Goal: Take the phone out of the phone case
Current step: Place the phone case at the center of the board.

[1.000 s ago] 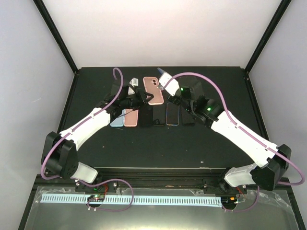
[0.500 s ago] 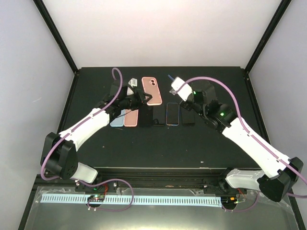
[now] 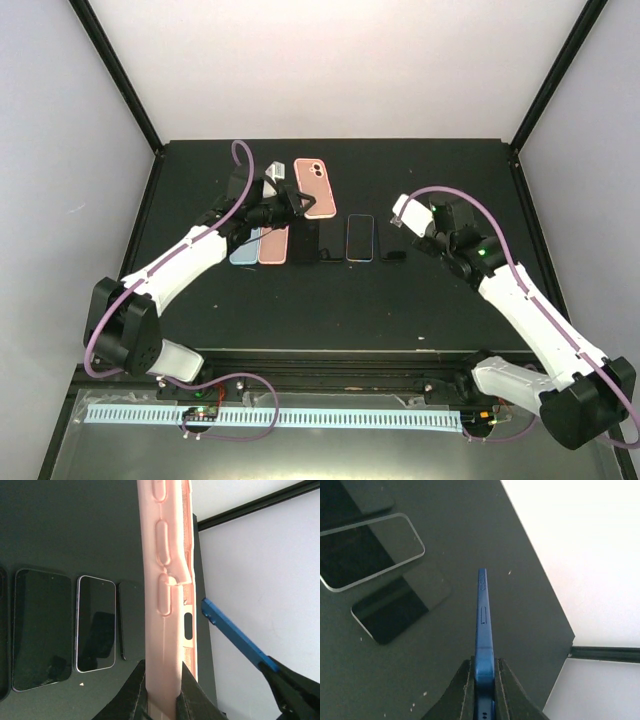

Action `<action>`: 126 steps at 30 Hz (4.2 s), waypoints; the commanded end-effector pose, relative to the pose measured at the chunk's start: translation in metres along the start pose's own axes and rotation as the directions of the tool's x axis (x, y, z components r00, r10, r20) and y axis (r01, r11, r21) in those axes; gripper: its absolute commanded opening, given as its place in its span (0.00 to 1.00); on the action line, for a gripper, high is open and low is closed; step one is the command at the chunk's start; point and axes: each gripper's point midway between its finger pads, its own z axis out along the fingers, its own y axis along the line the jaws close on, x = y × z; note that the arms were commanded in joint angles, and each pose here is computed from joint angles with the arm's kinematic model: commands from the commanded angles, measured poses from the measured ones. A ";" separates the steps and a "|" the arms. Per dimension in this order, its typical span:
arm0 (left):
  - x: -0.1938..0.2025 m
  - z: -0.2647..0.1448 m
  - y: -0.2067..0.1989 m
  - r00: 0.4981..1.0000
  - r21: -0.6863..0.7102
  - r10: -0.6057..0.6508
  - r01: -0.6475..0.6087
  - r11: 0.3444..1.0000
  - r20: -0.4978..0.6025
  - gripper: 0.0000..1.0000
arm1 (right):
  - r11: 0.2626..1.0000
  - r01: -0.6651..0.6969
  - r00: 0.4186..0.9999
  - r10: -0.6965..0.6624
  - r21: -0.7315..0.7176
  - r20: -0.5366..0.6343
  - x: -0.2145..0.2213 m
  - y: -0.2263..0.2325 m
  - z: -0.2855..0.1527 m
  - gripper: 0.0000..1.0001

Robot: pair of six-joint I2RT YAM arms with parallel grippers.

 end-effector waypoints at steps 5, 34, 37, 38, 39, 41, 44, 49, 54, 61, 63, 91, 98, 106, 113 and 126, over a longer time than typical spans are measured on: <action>-0.009 -0.007 -0.012 0.999 0.033 0.047 -0.048 0.998 0.024 0.02 | 0.998 0.064 0.998 -0.064 0.024 0.007 0.006 -0.014 -0.005 0.01; -0.076 -0.144 0.179 0.971 -0.230 0.197 -0.224 0.947 -0.135 0.02 | 0.996 0.057 0.998 -0.060 0.069 0.034 -0.010 -0.033 -0.008 0.01; -0.077 -0.154 0.210 0.979 -0.245 0.137 -0.171 0.954 -0.149 0.02 | 0.997 0.047 0.998 -0.050 0.062 0.039 -0.012 -0.033 -0.007 0.01; -0.076 -0.155 0.220 0.979 -0.246 0.126 -0.163 0.955 -0.160 0.02 | 0.997 0.045 0.998 -0.048 0.058 0.039 -0.012 -0.032 -0.006 0.01; -0.073 -0.155 0.228 0.978 -0.245 0.111 -0.152 0.957 -0.175 0.01 | 0.998 0.043 0.998 -0.045 0.053 0.039 -0.012 -0.031 -0.006 0.01; -0.068 -0.155 0.244 0.975 -0.244 0.085 -0.135 0.960 -0.205 0.02 | 0.998 0.043 0.998 -0.045 0.052 0.038 -0.013 -0.031 -0.006 0.01; -0.065 -0.155 0.264 0.970 -0.248 0.052 -0.112 0.962 -0.236 0.02 | 0.998 0.045 0.998 -0.047 0.055 0.034 -0.012 -0.032 -0.007 0.01; -0.058 -0.149 0.284 0.961 -0.249 0.035 -0.106 0.963 -0.276 0.02 | 0.998 0.049 0.998 -0.051 0.047 0.027 -0.009 -0.029 -0.006 0.01; -0.050 -0.143 0.304 0.945 -0.258 0.010 -0.099 0.961 -0.328 0.02 | 0.998 0.047 0.998 -0.048 0.044 0.028 -0.009 -0.028 -0.006 0.01; -0.050 -0.138 0.325 0.935 -0.287 -0.005 -0.104 0.952 -0.355 0.02 | 0.998 0.044 0.998 -0.045 0.039 0.031 -0.009 -0.027 -0.007 0.01; -0.048 -0.136 0.333 0.933 -0.299 -0.019 -0.096 0.950 -0.359 0.01 | 0.998 0.043 0.998 -0.044 0.039 0.033 -0.010 -0.027 -0.008 0.01; -0.044 -0.128 0.344 0.944 -0.393 -0.086 -0.049 0.918 -0.318 0.30 | 0.999 0.043 0.999 -0.044 0.031 0.027 -0.007 -0.025 -0.007 0.01; -0.059 -0.143 0.340 0.966 -0.477 -0.051 -0.079 0.875 -0.254 0.46 | 0.998 0.043 0.999 -0.044 0.036 0.032 -0.009 -0.027 -0.009 0.01; -0.092 -0.173 0.328 0.983 -0.610 0.073 -0.162 0.776 -0.167 0.76 | 0.998 0.045 0.998 -0.047 0.048 0.048 -0.015 -0.033 -0.013 0.01; -0.124 -0.188 0.275 0.979 -0.569 0.201 -0.191 0.800 -0.047 0.99 | 0.997 0.042 0.995 -0.047 0.067 0.086 -0.029 -0.045 -0.018 0.01; -0.166 -0.181 0.143 0.933 -0.383 0.347 -0.286 0.878 0.098 0.99 | 0.984 0.010 0.963 -0.057 0.176 0.265 -0.101 -0.080 -0.046 0.01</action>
